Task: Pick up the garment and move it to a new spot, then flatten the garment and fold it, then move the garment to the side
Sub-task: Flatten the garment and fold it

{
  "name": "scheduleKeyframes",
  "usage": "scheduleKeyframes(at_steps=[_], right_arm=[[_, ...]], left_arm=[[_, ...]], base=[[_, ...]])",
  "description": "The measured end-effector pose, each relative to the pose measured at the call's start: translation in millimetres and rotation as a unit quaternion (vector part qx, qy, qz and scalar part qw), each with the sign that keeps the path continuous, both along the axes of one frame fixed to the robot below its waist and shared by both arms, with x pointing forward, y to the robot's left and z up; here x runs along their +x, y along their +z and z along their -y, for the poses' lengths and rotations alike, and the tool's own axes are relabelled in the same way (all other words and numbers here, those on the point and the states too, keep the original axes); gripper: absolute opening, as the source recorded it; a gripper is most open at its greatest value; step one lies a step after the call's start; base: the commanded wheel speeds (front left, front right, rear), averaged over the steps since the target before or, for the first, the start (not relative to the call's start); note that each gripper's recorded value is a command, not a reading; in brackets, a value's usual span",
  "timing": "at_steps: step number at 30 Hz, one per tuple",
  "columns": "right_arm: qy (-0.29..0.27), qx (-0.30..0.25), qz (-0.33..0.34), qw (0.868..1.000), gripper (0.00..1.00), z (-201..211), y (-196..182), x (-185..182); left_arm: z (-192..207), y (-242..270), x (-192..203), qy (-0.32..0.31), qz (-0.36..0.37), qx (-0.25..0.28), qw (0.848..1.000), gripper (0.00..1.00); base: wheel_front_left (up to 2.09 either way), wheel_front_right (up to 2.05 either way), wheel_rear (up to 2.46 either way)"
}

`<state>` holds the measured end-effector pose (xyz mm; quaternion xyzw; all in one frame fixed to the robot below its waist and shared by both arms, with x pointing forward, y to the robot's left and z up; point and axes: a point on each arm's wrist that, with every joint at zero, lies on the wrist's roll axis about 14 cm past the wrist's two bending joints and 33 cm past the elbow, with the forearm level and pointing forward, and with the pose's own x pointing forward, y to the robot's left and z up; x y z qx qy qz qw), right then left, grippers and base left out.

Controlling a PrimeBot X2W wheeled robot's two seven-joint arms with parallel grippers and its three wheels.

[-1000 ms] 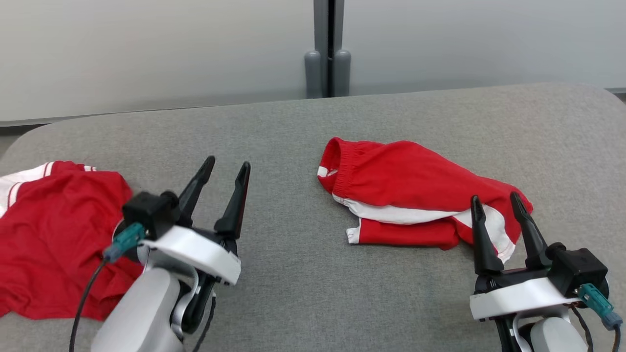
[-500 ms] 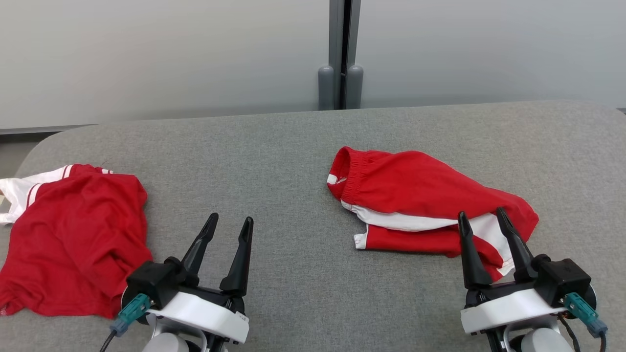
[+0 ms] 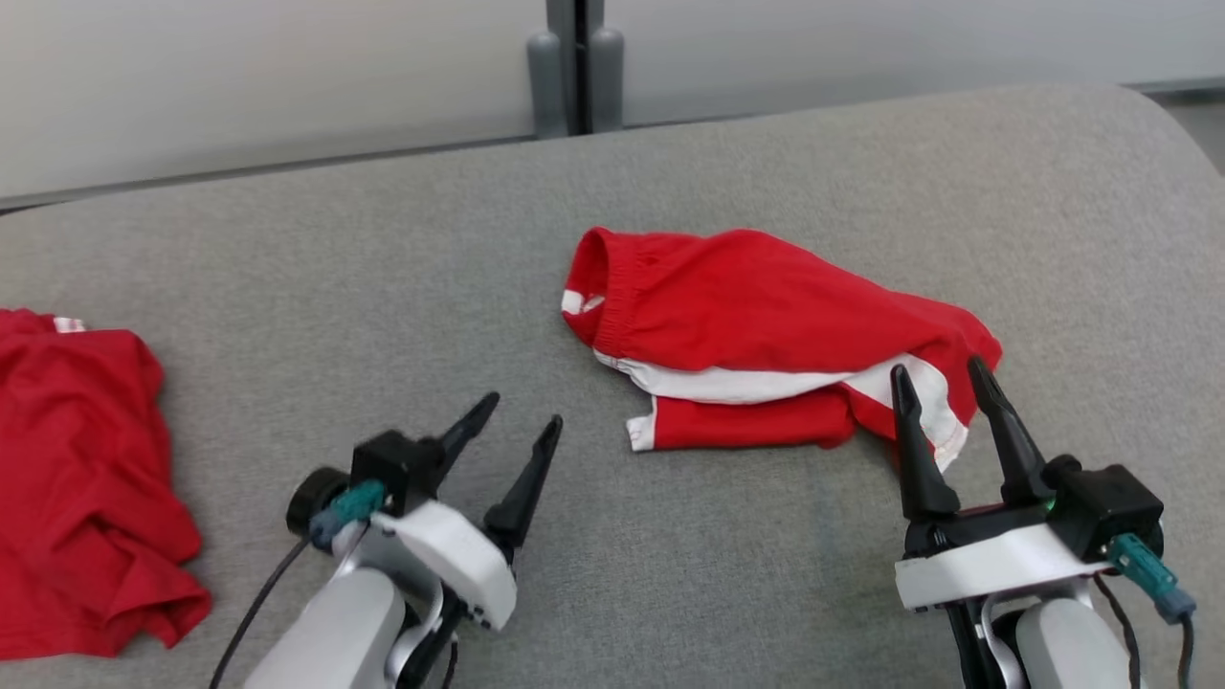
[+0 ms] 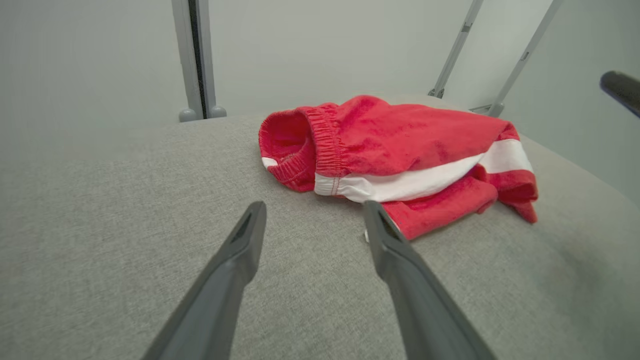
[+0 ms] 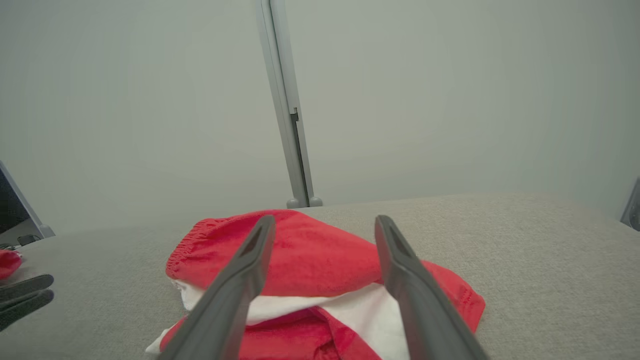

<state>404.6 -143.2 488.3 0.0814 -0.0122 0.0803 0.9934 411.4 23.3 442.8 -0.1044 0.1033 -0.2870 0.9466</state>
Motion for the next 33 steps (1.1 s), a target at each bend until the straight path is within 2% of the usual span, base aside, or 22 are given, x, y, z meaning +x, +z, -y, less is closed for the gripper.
scheduleKeyframes(at_steps=[11, 21, 22, 23, 33], right_arm=[[-0.044, -0.006, -0.037, 0.998, 1.00, 32, -28, 12], [-0.070, -0.007, -0.051, 0.996, 1.00, 50, -36, 9], [-0.071, -0.006, -0.050, 0.996, 1.00, 51, -36, 8], [-0.072, -0.006, -0.050, 0.996, 1.00, 51, -36, 8], [-0.070, -0.005, -0.056, 0.996, 1.00, 50, -38, 3]], left_arm=[[51, -44, 44, -0.113, -0.040, 0.064, 0.991, 1.00], [69, -53, 59, -0.137, -0.045, 0.048, 0.988, 1.00], [70, -53, 56, -0.144, -0.044, 0.048, 0.987, 0.20], [70, -53, 54, -0.149, -0.042, 0.048, 0.987, 0.00], [64, -36, 48, -0.150, -0.032, 0.036, 0.988, 0.00]], base=[[0.00, 0.00, 0.00], [0.00, 0.00, 0.00], [0.00, 0.00, 0.00], [0.00, 0.00, 0.00], [0.00, 0.00, 0.00]])
